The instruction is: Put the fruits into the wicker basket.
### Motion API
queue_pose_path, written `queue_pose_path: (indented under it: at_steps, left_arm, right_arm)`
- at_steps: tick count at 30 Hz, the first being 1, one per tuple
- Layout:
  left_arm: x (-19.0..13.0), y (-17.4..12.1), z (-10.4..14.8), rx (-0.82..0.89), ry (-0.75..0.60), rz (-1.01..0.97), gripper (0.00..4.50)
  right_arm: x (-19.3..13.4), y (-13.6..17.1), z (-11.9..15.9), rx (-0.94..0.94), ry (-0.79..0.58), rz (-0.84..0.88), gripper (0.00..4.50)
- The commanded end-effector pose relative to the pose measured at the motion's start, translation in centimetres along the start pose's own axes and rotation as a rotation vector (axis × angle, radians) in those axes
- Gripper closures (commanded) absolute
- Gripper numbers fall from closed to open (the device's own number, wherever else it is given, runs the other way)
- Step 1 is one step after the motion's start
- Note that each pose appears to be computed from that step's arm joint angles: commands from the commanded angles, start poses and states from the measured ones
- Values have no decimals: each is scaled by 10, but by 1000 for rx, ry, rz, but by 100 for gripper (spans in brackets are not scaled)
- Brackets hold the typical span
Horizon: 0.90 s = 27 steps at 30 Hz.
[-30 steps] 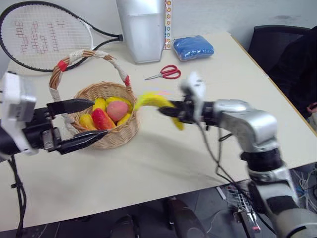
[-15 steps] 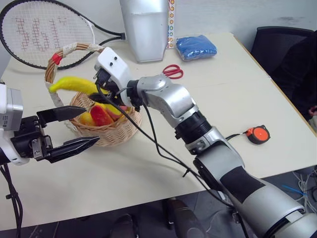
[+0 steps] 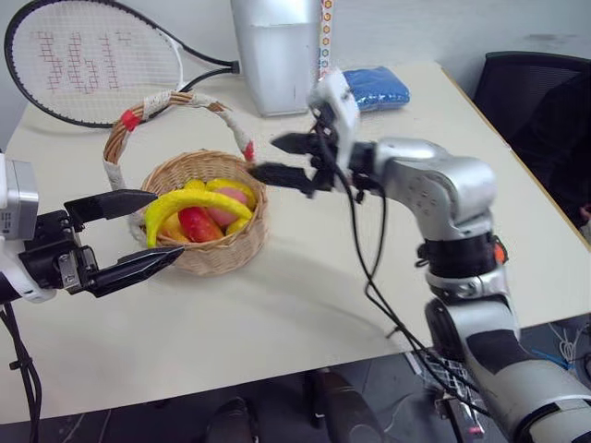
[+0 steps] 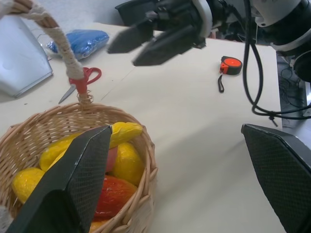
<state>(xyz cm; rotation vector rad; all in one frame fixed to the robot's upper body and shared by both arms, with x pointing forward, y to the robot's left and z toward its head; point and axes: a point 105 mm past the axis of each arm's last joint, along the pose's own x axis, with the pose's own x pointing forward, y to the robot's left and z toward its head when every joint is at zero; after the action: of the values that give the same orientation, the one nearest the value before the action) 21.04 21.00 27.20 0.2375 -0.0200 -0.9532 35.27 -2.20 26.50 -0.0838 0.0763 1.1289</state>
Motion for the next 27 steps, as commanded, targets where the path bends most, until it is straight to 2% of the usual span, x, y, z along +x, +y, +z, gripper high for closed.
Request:
queue_pose_path:
  at_steps: [1,10,16,20,27]
  left_arm:
    - [-1,4,8,46,-18,5,0]
    - [5,11,4,71,-2,9,0]
    - [6,10,8,88,-8,14,0]
    - [6,8,12,99,-11,17,0]
    - [5,5,15,107,-15,32,0]
  right_arm:
    - [-2,-7,16,-69,-78,-81,21]
    - [58,-10,29,-50,-163,-122,21]
    - [96,-12,29,-39,-163,-145,21]
    - [110,-8,17,-60,-140,-123,107]
    - [112,-10,4,-89,-135,-111,345]
